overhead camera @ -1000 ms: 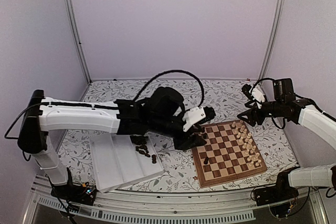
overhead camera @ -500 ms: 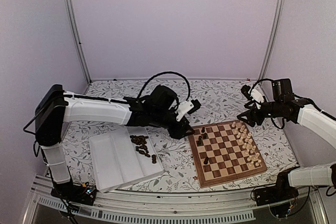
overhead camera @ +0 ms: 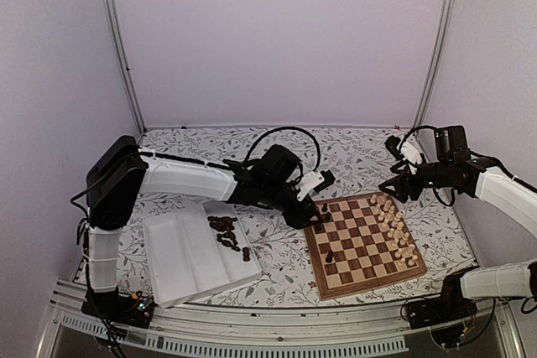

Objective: Set up the chess pieces on the board
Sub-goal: Move the chess piece to the chessboard.

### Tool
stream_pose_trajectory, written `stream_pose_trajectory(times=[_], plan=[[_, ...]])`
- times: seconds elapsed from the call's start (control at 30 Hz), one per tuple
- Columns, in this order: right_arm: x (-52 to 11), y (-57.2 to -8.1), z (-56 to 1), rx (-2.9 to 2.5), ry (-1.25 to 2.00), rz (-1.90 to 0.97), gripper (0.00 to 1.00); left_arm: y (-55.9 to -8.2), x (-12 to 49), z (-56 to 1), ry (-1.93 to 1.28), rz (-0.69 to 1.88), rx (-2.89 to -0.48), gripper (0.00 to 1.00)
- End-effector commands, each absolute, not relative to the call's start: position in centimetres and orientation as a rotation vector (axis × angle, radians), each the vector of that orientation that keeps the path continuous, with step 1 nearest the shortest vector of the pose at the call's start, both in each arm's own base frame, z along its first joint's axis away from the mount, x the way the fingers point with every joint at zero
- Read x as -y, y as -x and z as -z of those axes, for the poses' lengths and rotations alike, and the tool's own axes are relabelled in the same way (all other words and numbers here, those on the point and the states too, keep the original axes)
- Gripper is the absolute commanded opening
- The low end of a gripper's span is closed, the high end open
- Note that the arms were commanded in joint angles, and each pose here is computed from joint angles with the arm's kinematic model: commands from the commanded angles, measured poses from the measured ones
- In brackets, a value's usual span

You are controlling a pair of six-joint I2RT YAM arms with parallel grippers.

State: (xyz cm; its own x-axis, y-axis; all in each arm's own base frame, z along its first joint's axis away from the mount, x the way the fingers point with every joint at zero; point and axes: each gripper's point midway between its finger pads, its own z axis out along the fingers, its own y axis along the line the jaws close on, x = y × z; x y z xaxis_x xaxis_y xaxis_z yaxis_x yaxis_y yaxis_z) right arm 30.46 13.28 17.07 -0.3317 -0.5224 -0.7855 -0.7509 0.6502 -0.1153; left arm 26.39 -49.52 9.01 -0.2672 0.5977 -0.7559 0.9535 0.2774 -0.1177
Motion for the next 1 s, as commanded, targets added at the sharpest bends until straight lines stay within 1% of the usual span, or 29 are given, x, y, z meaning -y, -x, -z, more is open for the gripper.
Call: stream_pose_trajectory(times=[0.0,0.27,0.43,0.97], plan=[[-13.2,-30.4,-16.7,-2.019,0.992,-0.34,0.73,-25.7,50.8,-8.1,-1.448,0.847,-1.938,0.54],[-13.2,-30.4,-16.6,-2.02,0.994,-0.342,0.73,-24.6,51.4,-6.7,-1.505,0.919,-1.917,0.55],[-13.2,-30.4,-16.6,-2.021,0.996,-0.344,0.73,-24.2,51.4,-5.6,-1.541,0.932,-1.918,0.53],[-13.3,-30.3,-16.4,-2.025,1.002,-0.35,0.73,-22.4,51.3,-3.0,-1.659,0.966,-1.859,0.52]])
